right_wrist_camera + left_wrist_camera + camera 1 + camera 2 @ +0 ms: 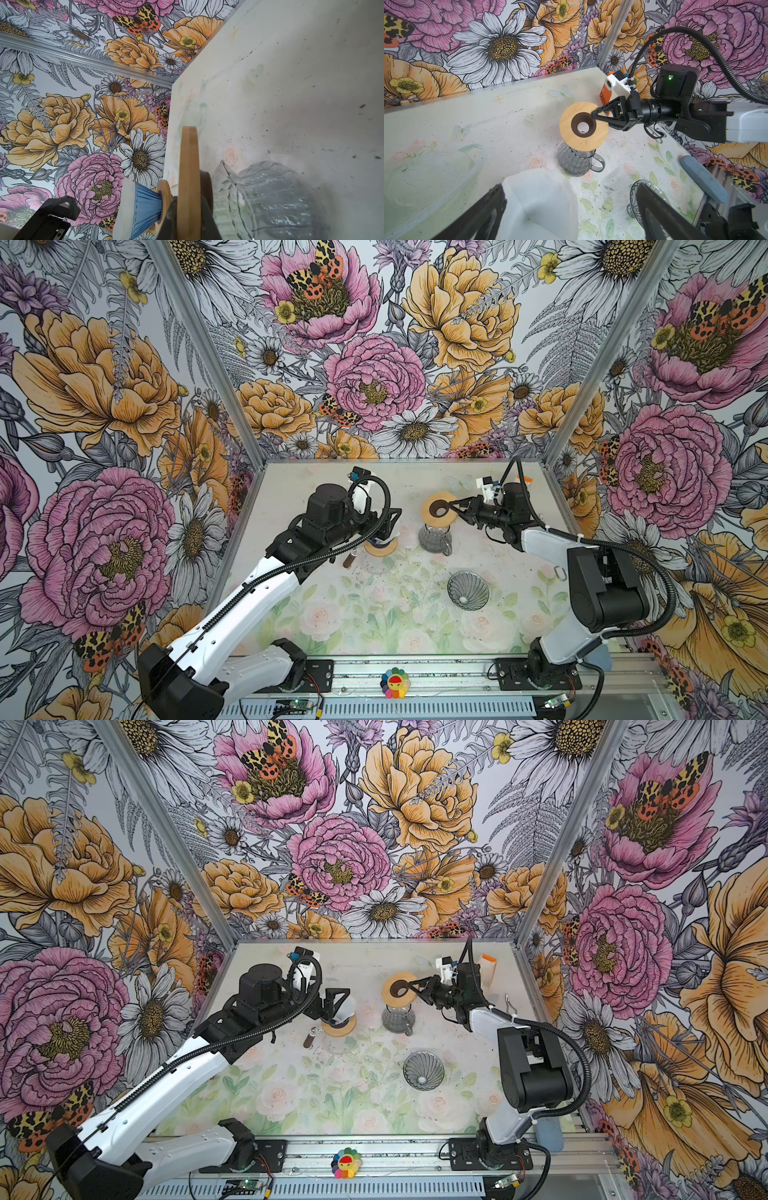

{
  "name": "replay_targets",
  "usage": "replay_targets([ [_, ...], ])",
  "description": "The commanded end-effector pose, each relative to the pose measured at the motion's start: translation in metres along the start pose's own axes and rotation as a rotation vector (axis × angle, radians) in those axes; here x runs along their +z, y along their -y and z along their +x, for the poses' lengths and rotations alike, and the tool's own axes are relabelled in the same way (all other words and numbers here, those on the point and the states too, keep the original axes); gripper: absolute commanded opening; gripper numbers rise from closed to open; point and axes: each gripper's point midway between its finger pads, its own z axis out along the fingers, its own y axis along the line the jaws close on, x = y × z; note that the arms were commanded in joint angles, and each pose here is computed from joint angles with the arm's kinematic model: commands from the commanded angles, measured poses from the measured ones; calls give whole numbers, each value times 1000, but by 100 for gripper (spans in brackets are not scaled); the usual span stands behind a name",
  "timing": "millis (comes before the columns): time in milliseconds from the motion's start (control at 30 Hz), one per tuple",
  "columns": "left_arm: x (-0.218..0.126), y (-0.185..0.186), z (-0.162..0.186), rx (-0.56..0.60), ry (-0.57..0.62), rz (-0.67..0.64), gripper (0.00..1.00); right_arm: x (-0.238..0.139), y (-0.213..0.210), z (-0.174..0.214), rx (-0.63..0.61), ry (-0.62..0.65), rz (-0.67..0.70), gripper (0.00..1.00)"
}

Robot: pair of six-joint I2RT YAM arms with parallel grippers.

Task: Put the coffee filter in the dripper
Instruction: 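Lower the wooden ring onto the pitcher mouth with the right gripper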

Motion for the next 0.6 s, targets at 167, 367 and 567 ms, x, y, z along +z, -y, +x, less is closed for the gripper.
replay_targets([
  [167, 0, -3, 3, -11, -9, -7, 99, 8, -5, -5, -26, -2, -40, 0],
  [367, 0, -3, 3, -13, -11, -7, 99, 11, 5, -2, -1, -12, -33, 1],
  [567, -2, -4, 4, -14, -11, -10, 99, 12, 10, 0, 10, -14, -23, 7],
])
